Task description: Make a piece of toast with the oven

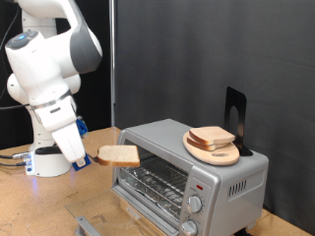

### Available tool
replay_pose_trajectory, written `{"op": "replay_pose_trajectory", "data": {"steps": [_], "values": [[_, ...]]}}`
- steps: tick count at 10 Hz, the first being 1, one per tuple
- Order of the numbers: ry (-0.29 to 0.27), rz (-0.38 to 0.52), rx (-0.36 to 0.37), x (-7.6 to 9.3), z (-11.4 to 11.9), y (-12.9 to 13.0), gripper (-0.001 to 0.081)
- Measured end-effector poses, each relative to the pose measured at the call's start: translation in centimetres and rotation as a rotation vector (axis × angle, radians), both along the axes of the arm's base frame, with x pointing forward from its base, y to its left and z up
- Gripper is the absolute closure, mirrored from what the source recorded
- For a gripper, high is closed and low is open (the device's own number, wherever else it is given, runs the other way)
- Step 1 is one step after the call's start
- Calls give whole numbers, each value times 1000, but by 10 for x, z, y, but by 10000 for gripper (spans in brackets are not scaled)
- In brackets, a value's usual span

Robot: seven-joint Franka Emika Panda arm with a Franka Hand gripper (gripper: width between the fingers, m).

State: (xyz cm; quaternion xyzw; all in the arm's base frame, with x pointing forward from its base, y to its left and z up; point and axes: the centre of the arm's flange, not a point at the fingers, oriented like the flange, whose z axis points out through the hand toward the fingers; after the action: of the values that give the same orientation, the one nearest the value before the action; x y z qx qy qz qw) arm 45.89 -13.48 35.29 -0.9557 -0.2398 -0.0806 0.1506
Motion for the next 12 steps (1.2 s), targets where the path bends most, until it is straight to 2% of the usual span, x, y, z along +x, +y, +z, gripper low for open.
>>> {"op": "replay_pose_trajectory", "data": {"steps": [6,12], "values": [[3,-8,-6,-4,-30,-3,481],[3,-6,-6,-8,-38,-3,481]]}}
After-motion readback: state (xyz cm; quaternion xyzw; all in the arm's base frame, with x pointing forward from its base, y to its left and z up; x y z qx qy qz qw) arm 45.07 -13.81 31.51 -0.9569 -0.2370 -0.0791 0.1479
